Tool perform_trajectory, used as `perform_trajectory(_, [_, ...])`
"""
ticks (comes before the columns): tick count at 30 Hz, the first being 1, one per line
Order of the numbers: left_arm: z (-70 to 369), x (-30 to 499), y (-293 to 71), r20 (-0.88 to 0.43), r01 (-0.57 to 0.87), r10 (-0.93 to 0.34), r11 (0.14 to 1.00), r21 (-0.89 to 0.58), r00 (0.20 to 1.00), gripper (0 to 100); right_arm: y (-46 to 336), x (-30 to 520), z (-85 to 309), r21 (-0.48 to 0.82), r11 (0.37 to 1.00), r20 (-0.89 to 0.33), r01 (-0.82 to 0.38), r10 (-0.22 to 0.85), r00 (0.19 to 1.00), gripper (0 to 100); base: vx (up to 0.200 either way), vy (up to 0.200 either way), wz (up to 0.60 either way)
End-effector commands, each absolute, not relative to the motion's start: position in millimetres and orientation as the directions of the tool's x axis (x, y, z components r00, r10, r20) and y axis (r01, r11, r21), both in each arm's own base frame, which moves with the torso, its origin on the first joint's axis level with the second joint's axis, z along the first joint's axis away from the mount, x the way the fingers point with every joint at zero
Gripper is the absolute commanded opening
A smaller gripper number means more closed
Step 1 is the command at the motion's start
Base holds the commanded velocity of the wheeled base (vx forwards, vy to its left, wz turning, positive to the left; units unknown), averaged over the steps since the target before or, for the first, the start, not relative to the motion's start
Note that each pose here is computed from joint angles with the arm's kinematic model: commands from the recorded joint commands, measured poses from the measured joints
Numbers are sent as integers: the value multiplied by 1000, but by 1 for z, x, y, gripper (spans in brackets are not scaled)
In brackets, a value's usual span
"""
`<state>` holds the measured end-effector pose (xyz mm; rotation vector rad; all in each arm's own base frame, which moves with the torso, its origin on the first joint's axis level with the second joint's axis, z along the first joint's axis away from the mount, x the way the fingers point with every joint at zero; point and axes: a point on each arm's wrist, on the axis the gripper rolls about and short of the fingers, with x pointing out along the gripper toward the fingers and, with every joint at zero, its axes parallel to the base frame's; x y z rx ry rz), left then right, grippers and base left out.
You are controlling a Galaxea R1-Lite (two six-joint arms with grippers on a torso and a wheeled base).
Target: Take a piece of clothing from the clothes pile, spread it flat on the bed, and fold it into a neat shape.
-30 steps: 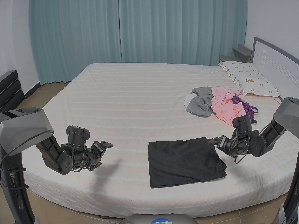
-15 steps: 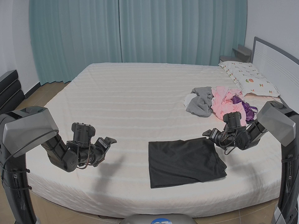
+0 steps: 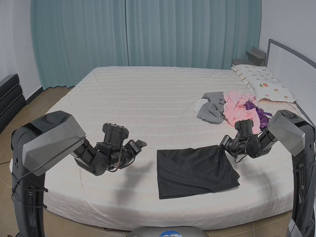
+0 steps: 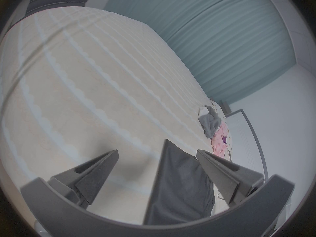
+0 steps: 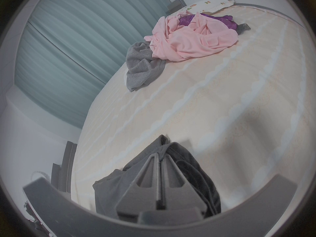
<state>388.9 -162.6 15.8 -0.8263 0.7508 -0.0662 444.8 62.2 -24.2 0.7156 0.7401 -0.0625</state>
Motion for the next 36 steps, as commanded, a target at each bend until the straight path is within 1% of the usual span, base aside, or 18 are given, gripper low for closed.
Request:
perform_trajectory(1, [3,401,-202,-586,-185,-348,726,-662,732,100,57,451,-19,597,743,-612,304,176,771,0,0,0,0])
perform_trajectory(2, [-5,408,-217,-602,-184,-331,751,-635,726,100,51,451,-18,597,738,-612,315,165,773,0,0,0,0])
perform_trajectory(9, [-18,432,-243,-630,-195,-317,771,-607,709,100,50,450,-16,623,704,-610,342,163,776,0,0,0,0])
perform_trajectory(14, [-29,438,-254,-660,-206,-311,786,-583,683,100,49,450,-16,624,699,-611,348,160,775,0,0,0,0])
perform_trajectory(17, [-25,444,-258,-651,-199,-316,782,-591,690,100,49,450,-16,626,699,-609,346,160,777,0,0,0,0])
perform_trajectory(21, [-32,452,-262,-665,-211,-308,787,-580,681,100,50,450,-16,627,699,-606,343,161,779,0,0,0,0])
perform_trajectory(27, [-37,461,-266,-686,-241,-273,797,-554,675,100,50,450,-16,627,700,-606,341,163,779,0,0,0,0])
perform_trajectory(28, [-37,461,-266,-684,-239,-274,796,-555,676,0,50,450,-16,627,700,-606,341,163,779,0,0,0,0])
perform_trajectory(36, [-38,462,-265,-686,-242,-272,797,-554,675,0,50,450,-16,626,701,-606,341,163,779,0,0,0,0])
